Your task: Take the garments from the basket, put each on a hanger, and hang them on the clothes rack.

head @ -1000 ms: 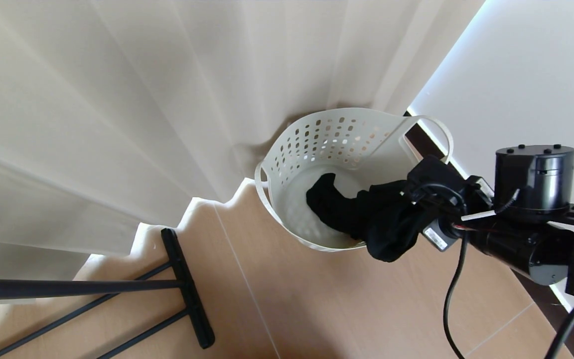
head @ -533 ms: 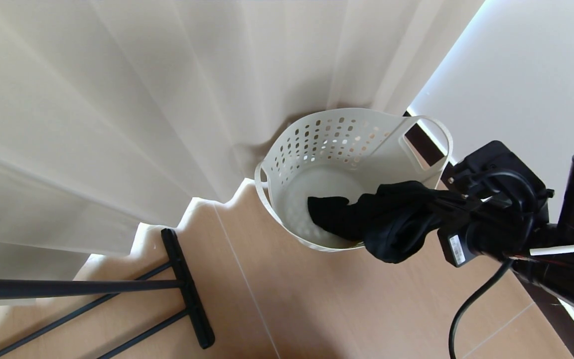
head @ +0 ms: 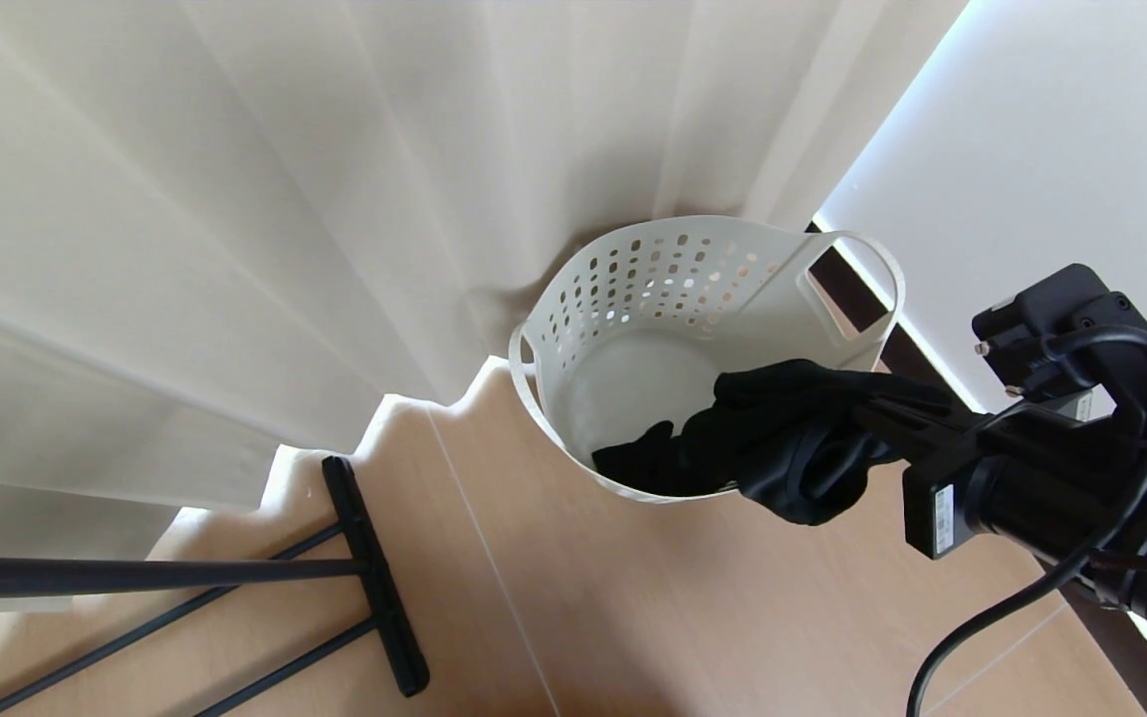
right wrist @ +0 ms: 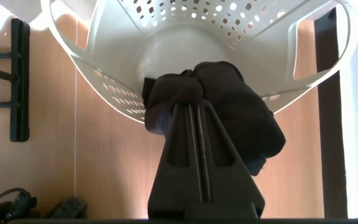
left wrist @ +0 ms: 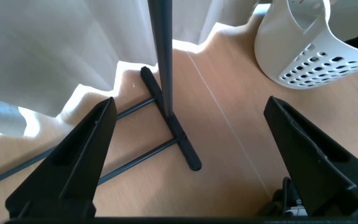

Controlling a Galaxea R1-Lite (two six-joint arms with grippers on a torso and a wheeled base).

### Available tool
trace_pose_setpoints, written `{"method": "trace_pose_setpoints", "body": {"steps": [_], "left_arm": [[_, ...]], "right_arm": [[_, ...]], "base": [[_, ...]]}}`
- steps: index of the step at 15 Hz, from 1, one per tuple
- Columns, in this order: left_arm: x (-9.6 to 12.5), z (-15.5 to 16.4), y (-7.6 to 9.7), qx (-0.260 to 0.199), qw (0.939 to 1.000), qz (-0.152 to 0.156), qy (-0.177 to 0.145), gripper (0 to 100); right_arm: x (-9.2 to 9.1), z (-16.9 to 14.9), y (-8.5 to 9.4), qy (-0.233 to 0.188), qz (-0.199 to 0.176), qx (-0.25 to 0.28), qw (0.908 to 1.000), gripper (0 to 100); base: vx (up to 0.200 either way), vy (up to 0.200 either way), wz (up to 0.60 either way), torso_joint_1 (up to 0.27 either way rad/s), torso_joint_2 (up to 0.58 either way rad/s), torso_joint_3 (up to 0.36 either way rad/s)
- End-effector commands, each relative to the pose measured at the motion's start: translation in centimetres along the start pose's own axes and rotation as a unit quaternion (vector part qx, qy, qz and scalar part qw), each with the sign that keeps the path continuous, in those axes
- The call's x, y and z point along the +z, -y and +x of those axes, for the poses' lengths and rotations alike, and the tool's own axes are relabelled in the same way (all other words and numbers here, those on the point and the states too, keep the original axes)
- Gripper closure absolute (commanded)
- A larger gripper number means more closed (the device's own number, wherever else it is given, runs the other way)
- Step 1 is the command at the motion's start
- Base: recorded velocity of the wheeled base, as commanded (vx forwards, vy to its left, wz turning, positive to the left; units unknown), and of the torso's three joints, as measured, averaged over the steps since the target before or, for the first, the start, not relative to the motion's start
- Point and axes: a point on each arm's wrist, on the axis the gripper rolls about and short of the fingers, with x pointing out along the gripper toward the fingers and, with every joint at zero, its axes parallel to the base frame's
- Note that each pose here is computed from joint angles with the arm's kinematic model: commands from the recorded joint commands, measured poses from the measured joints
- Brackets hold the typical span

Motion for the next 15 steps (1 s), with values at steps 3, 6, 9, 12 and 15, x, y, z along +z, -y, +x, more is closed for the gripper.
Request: {"method": "trace_pose_setpoints", "body": {"steps": [3,6,9,12,15], "left_arm": [[0.0,0.0,0.01,-0.002,1.0,0.001,0.0,0],[0.0,0.0,0.01,-0.001,1.0,-0.001,0.0,0],[0.0,0.0,0.01,-0.001,1.0,-0.001,0.0,0],[0.0,0.0,0.01,-0.001,1.0,-0.001,0.0,0],[0.0,0.0,0.01,-0.001,1.0,-0.001,0.0,0]], "right_arm": [[0.0,-0.38,0.14,0.005,0.002,-0.001,1.0,100],[0.44,-0.61,0.0,0.025,0.008,0.003,0.9996,100],[0.44,-0.72,0.05,0.026,0.008,0.002,0.9996,100],[0.29,-1.01,0.17,0.027,0.008,0.003,0.9996,100],[-0.09,-1.09,0.14,0.024,0.006,0.007,0.9997,100]], "base": [[0.0,0.0,0.0,0.0,0.0,0.0],[0.0,0.0,0.0,0.0,0.0,0.0],[0.0,0.0,0.0,0.002,0.0,0.118],[0.0,0.0,0.0,0.002,0.0,0.189],[0.0,0.0,0.0,0.001,0.0,0.193]]}}
